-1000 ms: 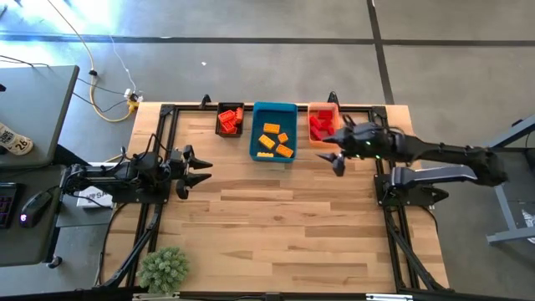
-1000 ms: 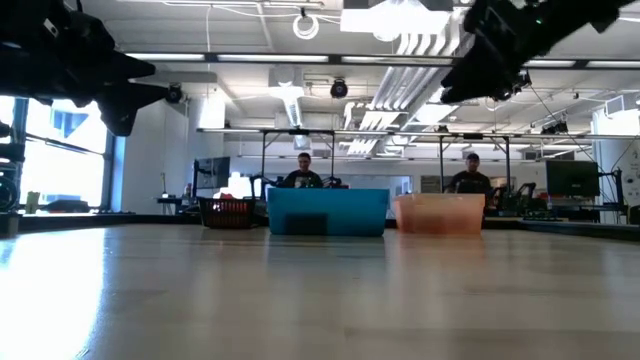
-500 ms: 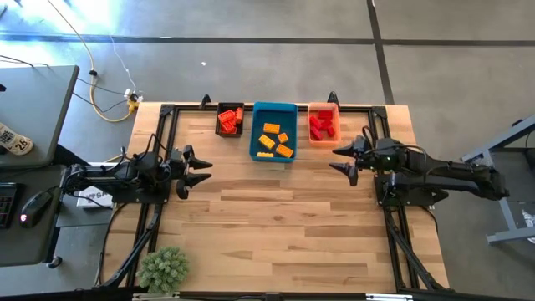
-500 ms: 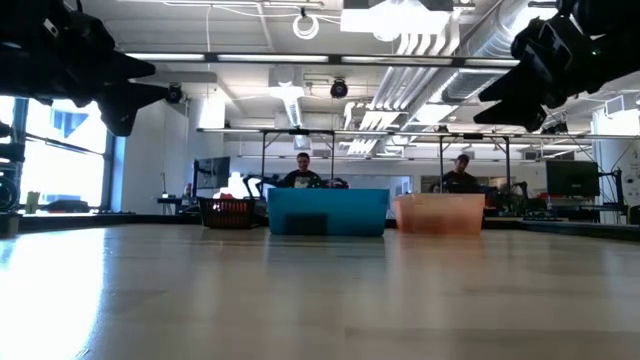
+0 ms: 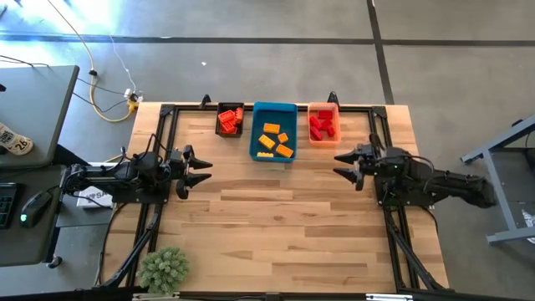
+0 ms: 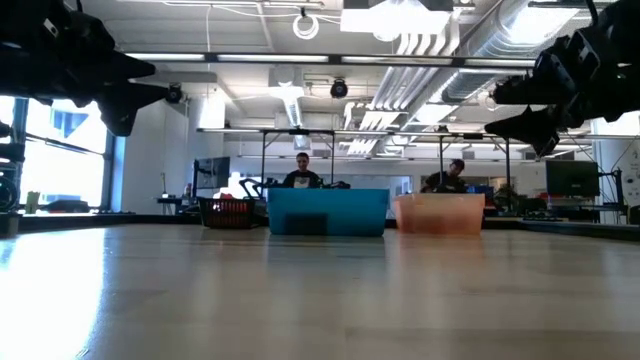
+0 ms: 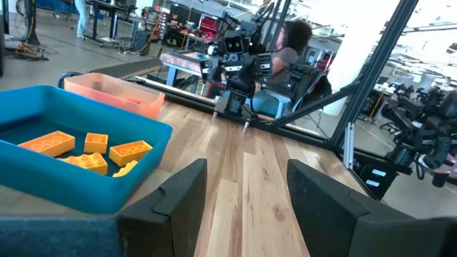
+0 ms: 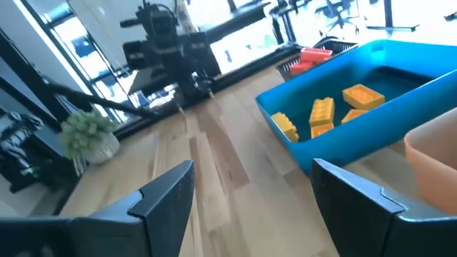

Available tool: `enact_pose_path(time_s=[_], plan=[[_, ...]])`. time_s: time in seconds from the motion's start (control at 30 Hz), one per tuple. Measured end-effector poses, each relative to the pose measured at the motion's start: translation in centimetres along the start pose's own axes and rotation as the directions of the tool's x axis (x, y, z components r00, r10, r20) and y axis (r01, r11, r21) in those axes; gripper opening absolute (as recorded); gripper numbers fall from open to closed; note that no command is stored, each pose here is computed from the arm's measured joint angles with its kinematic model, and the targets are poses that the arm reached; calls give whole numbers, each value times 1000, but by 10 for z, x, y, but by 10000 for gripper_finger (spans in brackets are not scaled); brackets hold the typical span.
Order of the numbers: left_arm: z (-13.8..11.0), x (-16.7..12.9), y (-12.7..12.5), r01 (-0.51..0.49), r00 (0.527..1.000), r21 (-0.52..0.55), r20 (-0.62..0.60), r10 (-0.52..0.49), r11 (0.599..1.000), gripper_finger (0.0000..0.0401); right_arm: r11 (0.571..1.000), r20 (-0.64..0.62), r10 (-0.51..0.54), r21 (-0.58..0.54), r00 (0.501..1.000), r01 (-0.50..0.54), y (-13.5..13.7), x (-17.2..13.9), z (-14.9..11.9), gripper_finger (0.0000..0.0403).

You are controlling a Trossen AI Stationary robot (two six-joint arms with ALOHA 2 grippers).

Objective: Sort & place blocks by color
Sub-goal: Return to Home Position

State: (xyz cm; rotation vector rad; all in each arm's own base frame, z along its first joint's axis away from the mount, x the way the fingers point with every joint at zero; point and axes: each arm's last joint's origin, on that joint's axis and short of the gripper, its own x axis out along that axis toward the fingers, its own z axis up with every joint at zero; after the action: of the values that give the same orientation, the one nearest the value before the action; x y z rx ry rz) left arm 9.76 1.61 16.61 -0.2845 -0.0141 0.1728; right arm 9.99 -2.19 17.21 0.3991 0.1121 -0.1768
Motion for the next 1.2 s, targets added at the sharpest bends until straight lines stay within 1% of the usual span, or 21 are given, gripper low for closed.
enact_pose_path(time_s=[0.1,0.17,0.23,0.37,0.4,0.63,1.2], plan=[[0,0,0,0,1000,0,0,0,1000,184,1000,36,14,13,999,-14,-3,0,-8,265],[0,0,0,0,1000,0,0,0,1000,184,999,83,31,14,996,-32,-3,1,-8,265],[0,0,0,0,1000,0,-1,0,1000,184,1000,100,29,-3,995,-29,-3,1,-8,265],[0,0,0,0,1000,0,0,0,1000,184,999,96,-50,-17,994,51,-6,2,-9,265],[0,0,0,0,1000,0,0,0,1000,184,998,93,-56,-17,994,57,-7,2,-10,265],[0,0,0,0,1000,0,0,0,1000,184,997,63,-66,-23,996,68,-8,4,-12,265],[0,0,0,0,1000,0,0,0,1000,184,997,62,-67,-26,996,68,-8,4,-12,265]])
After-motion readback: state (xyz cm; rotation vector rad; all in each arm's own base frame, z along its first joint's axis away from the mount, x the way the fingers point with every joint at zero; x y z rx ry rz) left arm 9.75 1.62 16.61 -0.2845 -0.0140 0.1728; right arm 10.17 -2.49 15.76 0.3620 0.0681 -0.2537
